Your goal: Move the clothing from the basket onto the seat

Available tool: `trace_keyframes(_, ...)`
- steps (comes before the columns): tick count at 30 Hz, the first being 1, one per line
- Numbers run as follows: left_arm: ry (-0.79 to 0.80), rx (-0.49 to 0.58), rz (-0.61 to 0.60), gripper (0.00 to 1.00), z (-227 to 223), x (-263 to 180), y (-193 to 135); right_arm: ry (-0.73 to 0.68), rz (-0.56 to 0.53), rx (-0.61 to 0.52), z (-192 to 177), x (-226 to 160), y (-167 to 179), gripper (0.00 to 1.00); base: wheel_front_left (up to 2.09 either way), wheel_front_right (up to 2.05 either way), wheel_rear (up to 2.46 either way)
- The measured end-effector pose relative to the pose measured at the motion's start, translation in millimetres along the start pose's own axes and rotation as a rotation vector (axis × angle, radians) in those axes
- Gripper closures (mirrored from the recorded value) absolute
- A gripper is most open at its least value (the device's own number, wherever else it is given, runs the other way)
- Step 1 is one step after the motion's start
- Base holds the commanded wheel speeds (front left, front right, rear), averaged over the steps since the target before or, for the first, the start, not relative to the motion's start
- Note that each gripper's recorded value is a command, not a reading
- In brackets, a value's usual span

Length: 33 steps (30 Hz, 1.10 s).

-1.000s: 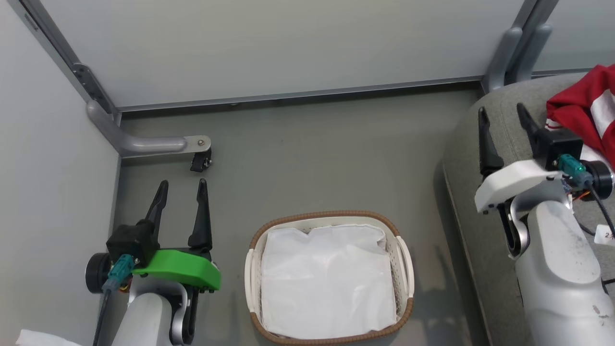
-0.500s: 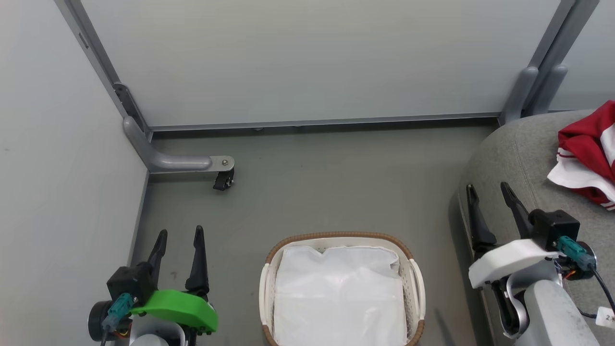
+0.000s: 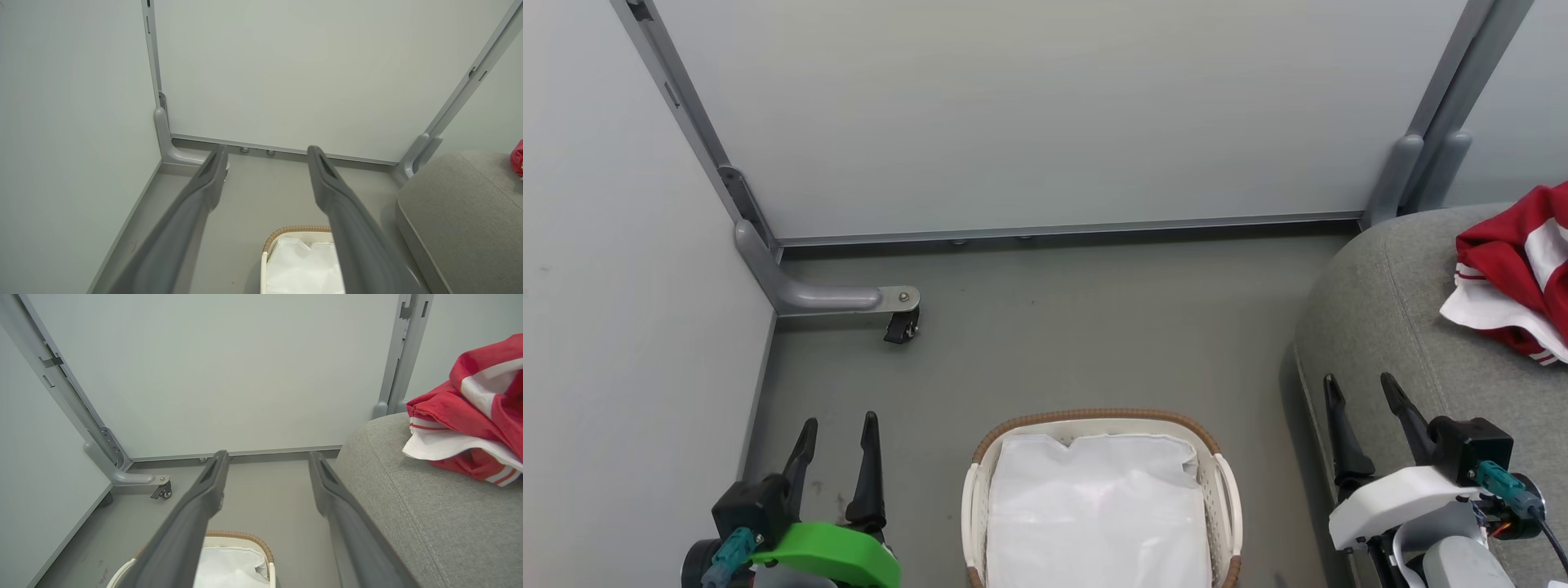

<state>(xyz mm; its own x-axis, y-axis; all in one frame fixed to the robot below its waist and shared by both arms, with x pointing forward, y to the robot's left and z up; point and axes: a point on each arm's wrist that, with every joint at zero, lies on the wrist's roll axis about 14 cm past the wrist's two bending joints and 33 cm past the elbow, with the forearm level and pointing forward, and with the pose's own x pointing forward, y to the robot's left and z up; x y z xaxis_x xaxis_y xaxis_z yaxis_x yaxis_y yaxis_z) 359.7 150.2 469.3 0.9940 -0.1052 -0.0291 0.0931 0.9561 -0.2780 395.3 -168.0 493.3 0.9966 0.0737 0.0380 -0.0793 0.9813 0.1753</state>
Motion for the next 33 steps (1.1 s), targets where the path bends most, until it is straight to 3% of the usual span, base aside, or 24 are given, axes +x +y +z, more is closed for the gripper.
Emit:
trace_keyframes(22, 0.014, -0.022, 0.003, 0.00, -5, -3, -1, 0.008, 0.005, 0.000, -2, -1, 2, 0.00, 0.00, 0.00, 0.00)
trace_keyframes(23, 0.016, -0.027, 0.004, 1.00, -6, -4, -1, 0.009, 0.005, 0.001, -3, -1, 2, 1.00, 0.00, 0.00, 0.00)
trace_keyframes(28, 0.067, -0.034, 0.022, 1.00, -22, -10, 4, 0.076, -0.011, 0.019, -24, -11, 0, 1.00, 0.00, 0.00, 0.00)
trace_keyframes(33, 0.079, -0.115, 0.056, 1.00, -23, -11, 10, 0.100, -0.047, 0.104, -29, -14, -6, 1.00, 0.00, 0.00, 0.00)
